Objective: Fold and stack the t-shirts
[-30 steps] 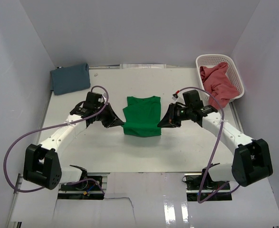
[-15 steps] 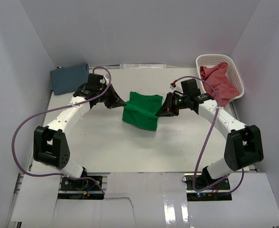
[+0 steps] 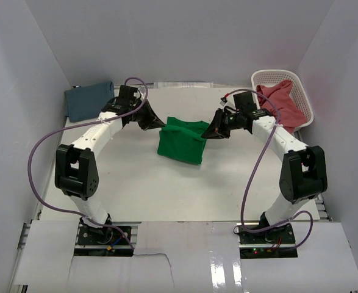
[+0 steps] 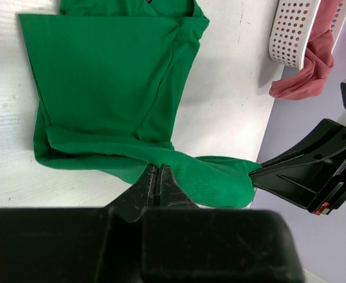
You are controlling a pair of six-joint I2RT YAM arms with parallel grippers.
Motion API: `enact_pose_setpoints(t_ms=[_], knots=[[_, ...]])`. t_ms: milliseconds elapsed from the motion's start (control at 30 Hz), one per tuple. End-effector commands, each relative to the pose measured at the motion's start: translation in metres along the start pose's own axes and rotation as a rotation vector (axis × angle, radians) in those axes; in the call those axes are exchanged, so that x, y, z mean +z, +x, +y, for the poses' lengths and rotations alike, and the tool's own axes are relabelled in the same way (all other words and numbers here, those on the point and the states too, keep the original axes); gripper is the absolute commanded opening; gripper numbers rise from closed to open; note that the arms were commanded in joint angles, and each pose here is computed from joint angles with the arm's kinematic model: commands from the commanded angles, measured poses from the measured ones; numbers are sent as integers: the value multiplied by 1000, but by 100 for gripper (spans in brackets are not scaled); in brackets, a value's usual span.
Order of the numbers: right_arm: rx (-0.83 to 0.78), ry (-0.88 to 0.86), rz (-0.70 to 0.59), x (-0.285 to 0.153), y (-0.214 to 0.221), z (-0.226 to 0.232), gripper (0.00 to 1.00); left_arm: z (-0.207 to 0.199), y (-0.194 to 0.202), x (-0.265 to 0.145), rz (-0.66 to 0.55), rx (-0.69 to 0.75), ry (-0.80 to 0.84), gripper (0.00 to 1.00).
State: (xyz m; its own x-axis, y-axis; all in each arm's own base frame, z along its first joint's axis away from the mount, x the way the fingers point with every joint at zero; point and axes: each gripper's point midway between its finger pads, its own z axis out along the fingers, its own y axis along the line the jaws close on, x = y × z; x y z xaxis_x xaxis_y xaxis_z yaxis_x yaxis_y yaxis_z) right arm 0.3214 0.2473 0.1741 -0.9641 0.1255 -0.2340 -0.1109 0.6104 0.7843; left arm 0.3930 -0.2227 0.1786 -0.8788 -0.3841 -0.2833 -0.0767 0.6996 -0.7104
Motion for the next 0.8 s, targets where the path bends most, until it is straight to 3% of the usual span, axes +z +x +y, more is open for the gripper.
enact_pose_setpoints(t_ms=[0, 333, 767], knots=[[-40, -26, -23, -3, -22, 7, 8, -18, -24, -1, -54, 48, 47, 0], [-33, -8, -30, 13, -61, -15, 8, -10, -52, 47, -36, 41, 34, 0], [-14, -17, -29, 33, -108, -40, 8, -13, -91, 68, -99, 60, -1, 0]])
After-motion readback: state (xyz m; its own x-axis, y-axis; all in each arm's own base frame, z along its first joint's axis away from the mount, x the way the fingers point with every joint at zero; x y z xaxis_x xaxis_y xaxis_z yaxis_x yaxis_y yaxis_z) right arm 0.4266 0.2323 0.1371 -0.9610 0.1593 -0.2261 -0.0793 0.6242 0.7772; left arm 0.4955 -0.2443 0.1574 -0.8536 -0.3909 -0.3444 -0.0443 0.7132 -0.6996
